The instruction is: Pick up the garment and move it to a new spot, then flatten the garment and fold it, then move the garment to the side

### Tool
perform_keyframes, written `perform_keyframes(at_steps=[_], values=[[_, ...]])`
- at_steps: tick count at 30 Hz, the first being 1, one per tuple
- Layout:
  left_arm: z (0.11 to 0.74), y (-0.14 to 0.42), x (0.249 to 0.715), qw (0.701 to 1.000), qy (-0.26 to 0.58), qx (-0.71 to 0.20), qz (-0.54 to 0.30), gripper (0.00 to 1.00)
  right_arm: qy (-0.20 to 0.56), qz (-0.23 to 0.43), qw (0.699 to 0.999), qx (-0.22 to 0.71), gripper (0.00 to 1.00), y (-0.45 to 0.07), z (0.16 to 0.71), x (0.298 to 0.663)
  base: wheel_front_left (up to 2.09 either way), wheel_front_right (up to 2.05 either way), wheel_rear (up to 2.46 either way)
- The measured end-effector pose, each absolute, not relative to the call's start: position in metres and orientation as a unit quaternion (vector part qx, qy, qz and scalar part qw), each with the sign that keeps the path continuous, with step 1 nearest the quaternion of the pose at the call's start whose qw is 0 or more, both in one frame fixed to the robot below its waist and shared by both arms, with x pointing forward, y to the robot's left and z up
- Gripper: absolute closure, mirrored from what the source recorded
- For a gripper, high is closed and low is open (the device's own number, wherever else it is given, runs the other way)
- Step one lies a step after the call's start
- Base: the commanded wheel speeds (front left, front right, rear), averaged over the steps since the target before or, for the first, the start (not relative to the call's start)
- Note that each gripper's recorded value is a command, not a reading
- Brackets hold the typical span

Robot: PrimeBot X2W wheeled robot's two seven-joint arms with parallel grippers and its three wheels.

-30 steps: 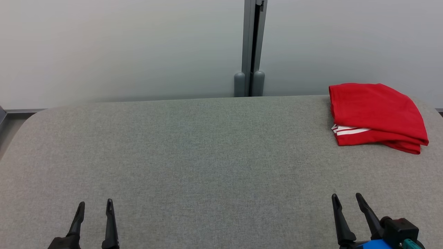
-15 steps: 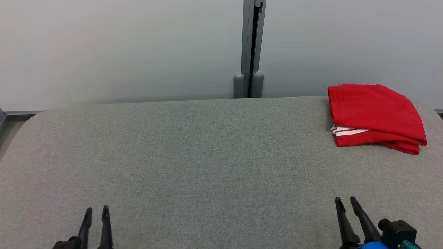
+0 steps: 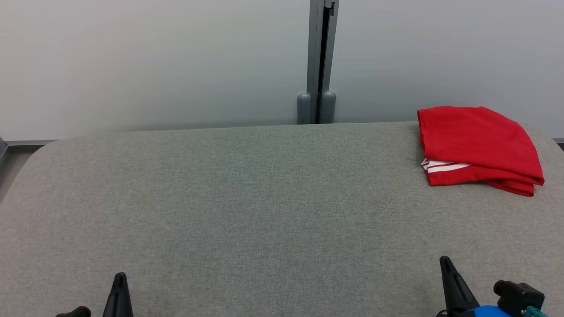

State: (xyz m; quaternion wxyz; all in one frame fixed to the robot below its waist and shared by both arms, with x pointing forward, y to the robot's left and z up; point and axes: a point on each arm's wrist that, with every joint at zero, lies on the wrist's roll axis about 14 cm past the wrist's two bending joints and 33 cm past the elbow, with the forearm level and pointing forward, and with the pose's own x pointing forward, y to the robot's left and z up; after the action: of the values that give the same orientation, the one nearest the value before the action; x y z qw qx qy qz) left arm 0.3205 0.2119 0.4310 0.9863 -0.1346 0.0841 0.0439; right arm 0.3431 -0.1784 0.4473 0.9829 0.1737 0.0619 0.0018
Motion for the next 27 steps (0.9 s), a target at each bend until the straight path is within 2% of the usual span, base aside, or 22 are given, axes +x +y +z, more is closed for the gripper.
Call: perform_keyframes(at_steps=[27], values=[[0.449,0.215,0.343,0.933,0.058,-0.347,0.071,1.00,0.055,-0.039,0.926,0.372,1.00,-0.192,0.458,0.356,0.00,0.00,0.00]])
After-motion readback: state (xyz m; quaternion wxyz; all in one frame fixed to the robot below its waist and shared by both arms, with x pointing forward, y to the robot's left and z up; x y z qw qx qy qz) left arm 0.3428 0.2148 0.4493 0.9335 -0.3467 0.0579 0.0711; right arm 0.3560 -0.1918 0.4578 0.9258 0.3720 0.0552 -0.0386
